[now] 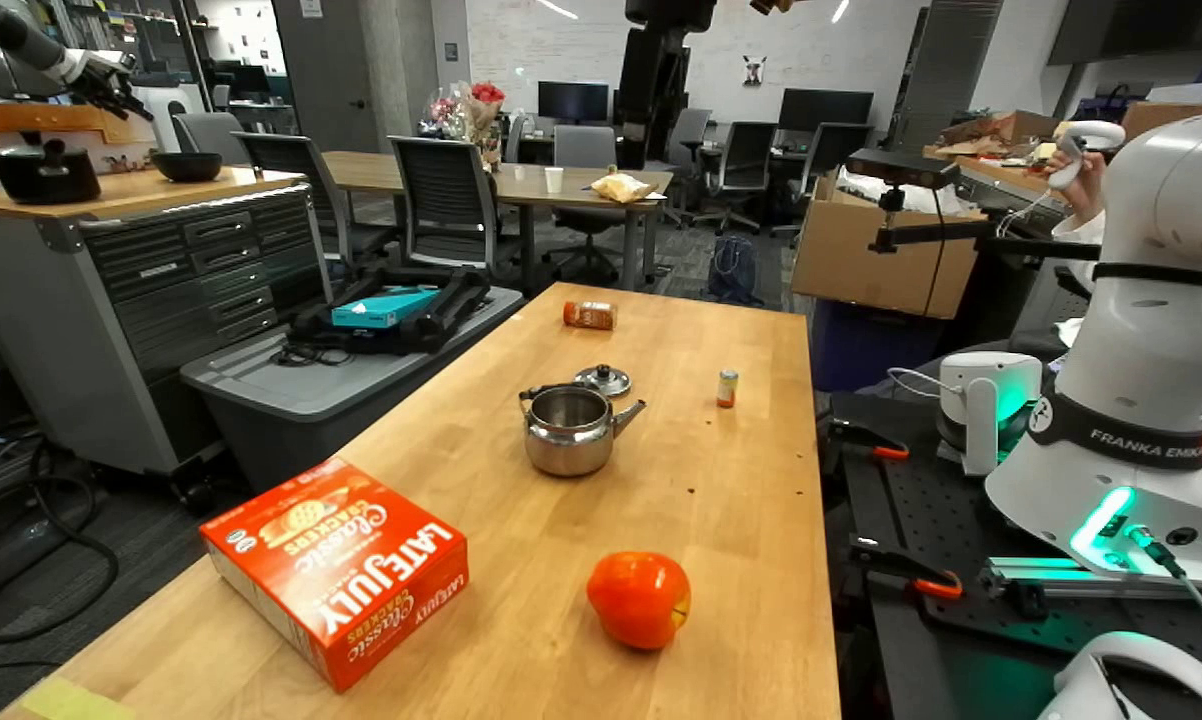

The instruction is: Pick the lid and put it on the tea pot

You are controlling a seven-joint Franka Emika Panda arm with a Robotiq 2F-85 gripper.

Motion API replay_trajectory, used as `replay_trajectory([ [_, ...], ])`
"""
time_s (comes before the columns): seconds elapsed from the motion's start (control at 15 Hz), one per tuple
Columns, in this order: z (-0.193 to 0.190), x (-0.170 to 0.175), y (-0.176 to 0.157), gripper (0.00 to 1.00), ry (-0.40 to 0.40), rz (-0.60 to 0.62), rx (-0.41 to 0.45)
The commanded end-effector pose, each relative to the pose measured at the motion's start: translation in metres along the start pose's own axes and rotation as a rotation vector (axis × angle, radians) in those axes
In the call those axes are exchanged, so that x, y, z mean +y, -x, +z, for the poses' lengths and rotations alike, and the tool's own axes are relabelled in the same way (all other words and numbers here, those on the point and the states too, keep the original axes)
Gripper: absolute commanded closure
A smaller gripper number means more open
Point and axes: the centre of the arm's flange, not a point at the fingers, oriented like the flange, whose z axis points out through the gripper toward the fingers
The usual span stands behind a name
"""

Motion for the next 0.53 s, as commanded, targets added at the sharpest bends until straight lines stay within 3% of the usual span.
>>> replay_trajectory([
  [0.0,0.005,0.006,-0.025,0.0,-0.016,0.032,-0.024],
  [0.47,0.043,0.037,-0.073,0.0,-0.028,0.169,-0.089],
])
